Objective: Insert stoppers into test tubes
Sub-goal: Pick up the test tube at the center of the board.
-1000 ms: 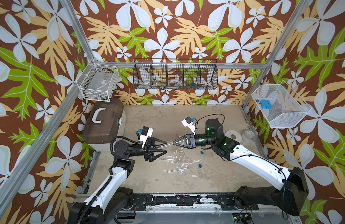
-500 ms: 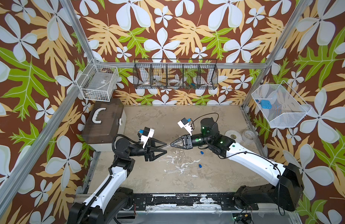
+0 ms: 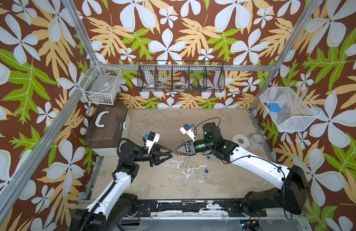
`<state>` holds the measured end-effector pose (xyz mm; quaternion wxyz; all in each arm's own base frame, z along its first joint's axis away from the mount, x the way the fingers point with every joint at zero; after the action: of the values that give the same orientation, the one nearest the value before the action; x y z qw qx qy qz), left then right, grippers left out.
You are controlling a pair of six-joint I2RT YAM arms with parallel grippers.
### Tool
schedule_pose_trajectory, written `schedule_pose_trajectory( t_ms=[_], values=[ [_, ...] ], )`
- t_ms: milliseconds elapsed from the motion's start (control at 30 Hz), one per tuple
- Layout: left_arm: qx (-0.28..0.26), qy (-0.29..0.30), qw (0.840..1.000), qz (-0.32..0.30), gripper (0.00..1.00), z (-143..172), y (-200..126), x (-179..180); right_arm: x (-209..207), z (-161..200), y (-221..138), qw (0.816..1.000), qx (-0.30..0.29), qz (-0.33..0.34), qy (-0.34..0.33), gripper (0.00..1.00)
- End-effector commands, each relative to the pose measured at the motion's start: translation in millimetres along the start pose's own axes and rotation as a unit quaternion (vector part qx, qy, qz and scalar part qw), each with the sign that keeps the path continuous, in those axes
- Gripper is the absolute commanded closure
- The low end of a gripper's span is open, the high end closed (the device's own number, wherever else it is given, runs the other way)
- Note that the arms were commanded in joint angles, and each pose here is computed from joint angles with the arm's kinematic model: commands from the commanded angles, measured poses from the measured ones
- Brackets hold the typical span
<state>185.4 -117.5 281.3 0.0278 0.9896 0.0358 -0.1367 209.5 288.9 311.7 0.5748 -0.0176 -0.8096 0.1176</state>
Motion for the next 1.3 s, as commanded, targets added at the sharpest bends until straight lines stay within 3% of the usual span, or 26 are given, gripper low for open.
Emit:
schedule_pose_trajectory(
  t_ms=[0, 33, 133, 200, 500, 633, 1267],
  values=[
    [0.0, 0.015, 1.0, 0.005, 0.63, -1.6, 0.4, -2.0, 8.6, -4.0, 0.4, 1.0, -0.005, -0.015, -0.023, 0.85],
    [0.0, 0.015, 1.0, 0.006, 0.63, -1.1, 0.5, -2.4, 9.0, -4.5, 0.4, 1.0, -0.006, -0.015, -0.025, 0.85],
    [0.002, 0.015, 1.0, 0.004, 0.42, 0.4, 0.4, -1.8, 11.5, -5.2, -0.8, 0.999, -0.006, -0.01, -0.032, 0.86],
    [0.004, 0.014, 1.0, 0.003, 0.34, 1.3, 0.4, -1.4, 12.8, -4.7, -2.3, 0.999, -0.007, -0.003, -0.036, 0.86],
    [0.01, 0.017, 1.0, 0.014, 0.25, 2.8, 0.2, -3.5, 17.7, -10.7, -31.6, 0.998, -0.054, -0.018, -0.033, 0.87],
    [0.007, 0.017, 1.0, 0.011, 0.23, 0.8, 0.1, -3.7, 14.3, -12.3, -28.3, 0.998, -0.055, -0.028, -0.019, 0.87],
    [-0.026, 0.009, 1.0, 0.001, 0.56, -6.2, 0.5, -8.7, 4.0, -11.7, -10.3, 0.998, -0.044, -0.043, -0.001, 0.88]
  ],
)
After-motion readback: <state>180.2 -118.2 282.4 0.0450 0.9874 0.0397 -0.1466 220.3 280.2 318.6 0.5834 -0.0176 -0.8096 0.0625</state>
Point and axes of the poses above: each gripper's point midway between its finger pads, its own y axis out along the fingers, its own x axis along the line the jaws close on, z = x × y, the point moved 9 cm from there along -y, back along the fingers, and after that the axes turned 10 degrees about y, right-handed, at the moved point
